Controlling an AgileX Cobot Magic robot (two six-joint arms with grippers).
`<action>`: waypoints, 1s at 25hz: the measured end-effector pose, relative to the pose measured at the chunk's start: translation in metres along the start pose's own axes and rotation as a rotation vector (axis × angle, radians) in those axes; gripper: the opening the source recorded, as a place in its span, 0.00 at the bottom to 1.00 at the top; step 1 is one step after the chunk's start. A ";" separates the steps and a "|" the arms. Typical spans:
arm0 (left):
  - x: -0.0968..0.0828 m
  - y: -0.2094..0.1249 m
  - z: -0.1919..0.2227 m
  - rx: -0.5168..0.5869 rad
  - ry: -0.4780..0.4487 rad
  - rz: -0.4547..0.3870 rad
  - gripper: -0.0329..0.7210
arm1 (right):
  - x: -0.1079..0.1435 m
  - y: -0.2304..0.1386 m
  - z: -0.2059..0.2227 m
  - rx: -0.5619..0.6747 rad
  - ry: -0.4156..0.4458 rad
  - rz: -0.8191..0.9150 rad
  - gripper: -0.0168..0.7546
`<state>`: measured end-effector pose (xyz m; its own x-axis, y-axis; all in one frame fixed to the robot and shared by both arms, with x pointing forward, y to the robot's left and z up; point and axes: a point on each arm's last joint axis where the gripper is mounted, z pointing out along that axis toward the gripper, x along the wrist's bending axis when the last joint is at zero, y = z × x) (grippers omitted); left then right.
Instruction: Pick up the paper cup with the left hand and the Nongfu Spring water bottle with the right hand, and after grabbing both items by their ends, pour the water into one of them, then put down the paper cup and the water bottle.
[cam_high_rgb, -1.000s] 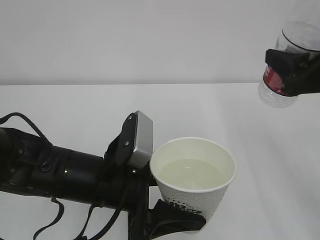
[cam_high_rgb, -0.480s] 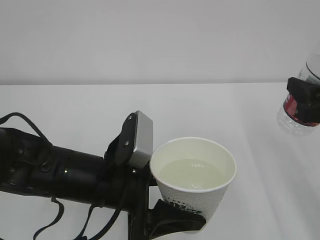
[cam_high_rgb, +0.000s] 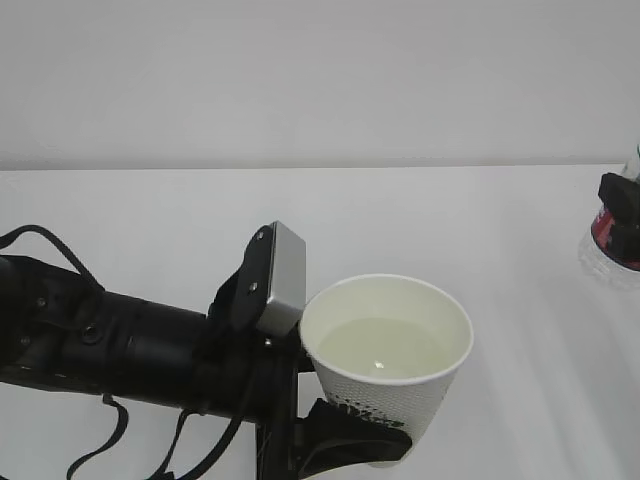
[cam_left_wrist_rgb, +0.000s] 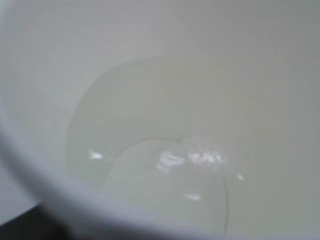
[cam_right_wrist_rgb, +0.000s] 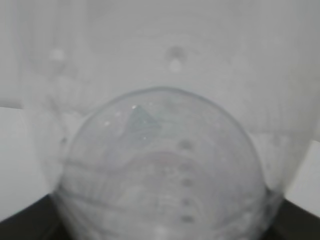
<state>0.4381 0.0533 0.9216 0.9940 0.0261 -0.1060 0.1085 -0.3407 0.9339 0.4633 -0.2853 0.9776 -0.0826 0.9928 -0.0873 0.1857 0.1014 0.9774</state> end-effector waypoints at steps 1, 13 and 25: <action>0.000 0.000 0.000 -0.002 0.003 -0.002 0.71 | 0.000 0.000 0.000 0.000 0.000 0.000 0.65; 0.009 0.005 -0.001 -0.066 0.097 -0.084 0.71 | 0.000 0.000 0.000 -0.003 0.005 -0.008 0.65; 0.022 0.012 -0.004 -0.141 0.244 -0.068 0.70 | 0.001 0.000 0.000 -0.003 0.012 -0.008 0.65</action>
<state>0.4616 0.0537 0.9314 0.9560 0.2753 -0.1009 0.1587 -0.1964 0.9676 0.4633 -0.2842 0.9777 -0.0958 0.9911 -0.0925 0.1818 0.1088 0.9773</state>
